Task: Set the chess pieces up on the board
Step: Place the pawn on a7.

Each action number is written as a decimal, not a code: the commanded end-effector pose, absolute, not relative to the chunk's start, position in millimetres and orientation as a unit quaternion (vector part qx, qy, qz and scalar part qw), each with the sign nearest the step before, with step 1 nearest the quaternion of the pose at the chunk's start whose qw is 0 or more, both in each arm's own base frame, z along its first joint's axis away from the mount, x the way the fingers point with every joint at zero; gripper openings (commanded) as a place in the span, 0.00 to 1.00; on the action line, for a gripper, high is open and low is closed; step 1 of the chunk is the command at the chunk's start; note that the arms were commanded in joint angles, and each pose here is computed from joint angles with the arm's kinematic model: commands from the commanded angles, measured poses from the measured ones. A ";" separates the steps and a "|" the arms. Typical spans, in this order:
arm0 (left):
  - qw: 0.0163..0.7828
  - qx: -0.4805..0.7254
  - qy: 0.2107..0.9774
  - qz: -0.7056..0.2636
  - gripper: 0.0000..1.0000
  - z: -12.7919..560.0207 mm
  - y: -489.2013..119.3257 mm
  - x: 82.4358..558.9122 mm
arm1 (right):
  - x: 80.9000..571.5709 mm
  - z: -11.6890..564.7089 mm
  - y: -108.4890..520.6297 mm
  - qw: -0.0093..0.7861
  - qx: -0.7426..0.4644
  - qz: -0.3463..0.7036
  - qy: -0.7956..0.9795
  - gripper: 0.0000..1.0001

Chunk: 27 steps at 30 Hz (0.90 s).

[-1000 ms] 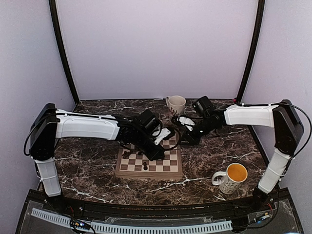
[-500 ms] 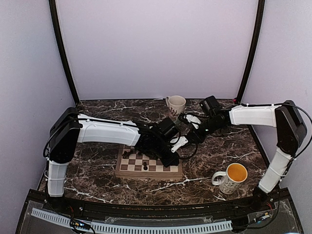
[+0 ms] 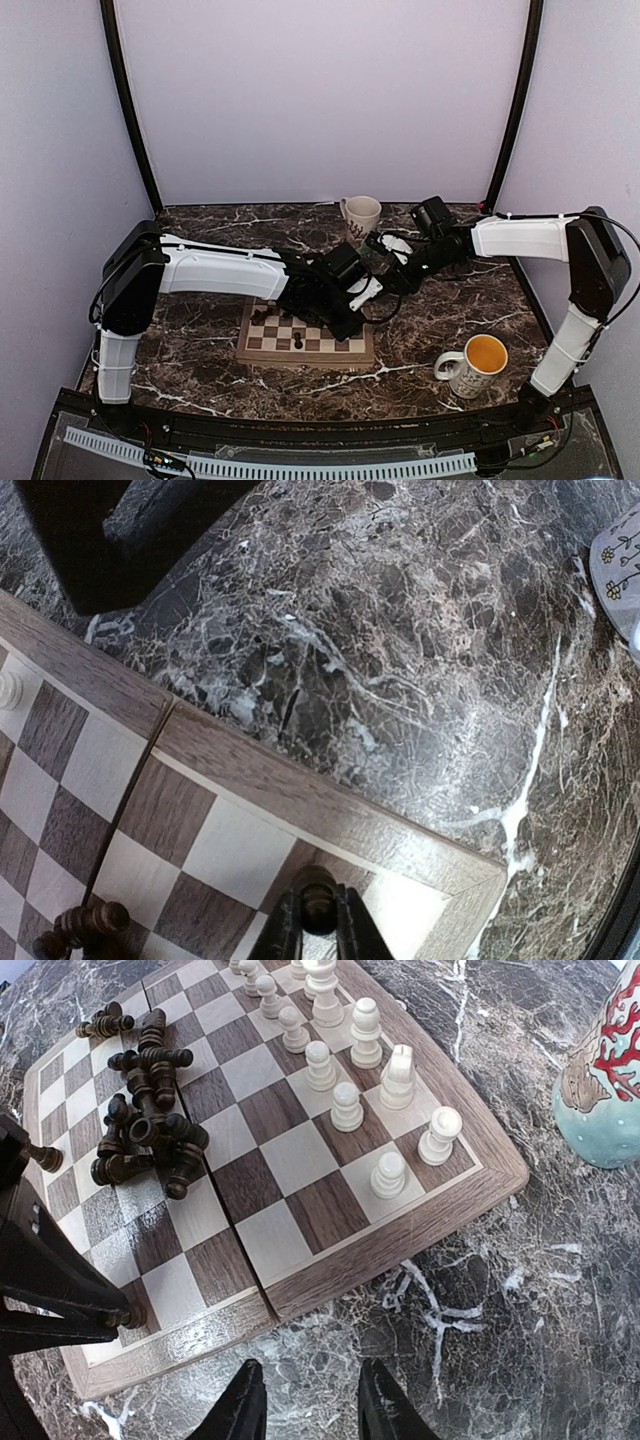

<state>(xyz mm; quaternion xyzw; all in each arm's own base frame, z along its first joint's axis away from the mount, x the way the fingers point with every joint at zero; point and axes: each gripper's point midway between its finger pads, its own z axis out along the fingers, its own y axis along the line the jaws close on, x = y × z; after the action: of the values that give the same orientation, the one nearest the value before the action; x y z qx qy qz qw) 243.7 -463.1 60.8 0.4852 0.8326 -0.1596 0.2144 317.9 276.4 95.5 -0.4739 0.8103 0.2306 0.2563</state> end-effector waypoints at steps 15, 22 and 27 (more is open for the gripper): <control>0.212 0.481 0.829 -0.189 0.25 76.6 -467.1 235.8 | 318.2 104.5 279.9 0.269 -0.474 0.245 0.802 0.33; 0.205 0.480 0.833 -0.183 0.24 70.9 -462.5 234.1 | 318.2 104.4 280.2 0.268 -0.474 0.245 0.802 0.34; 0.207 0.476 0.835 -0.180 0.26 74.0 -460.4 234.7 | 318.5 104.8 280.6 0.268 -0.475 0.245 0.802 0.34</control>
<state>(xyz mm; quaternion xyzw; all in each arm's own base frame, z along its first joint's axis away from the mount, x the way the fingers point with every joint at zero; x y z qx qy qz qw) 236.9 -463.4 57.0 0.4793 0.8373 -0.1736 0.1979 316.0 278.1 96.5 -0.4749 0.8079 0.2381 0.2550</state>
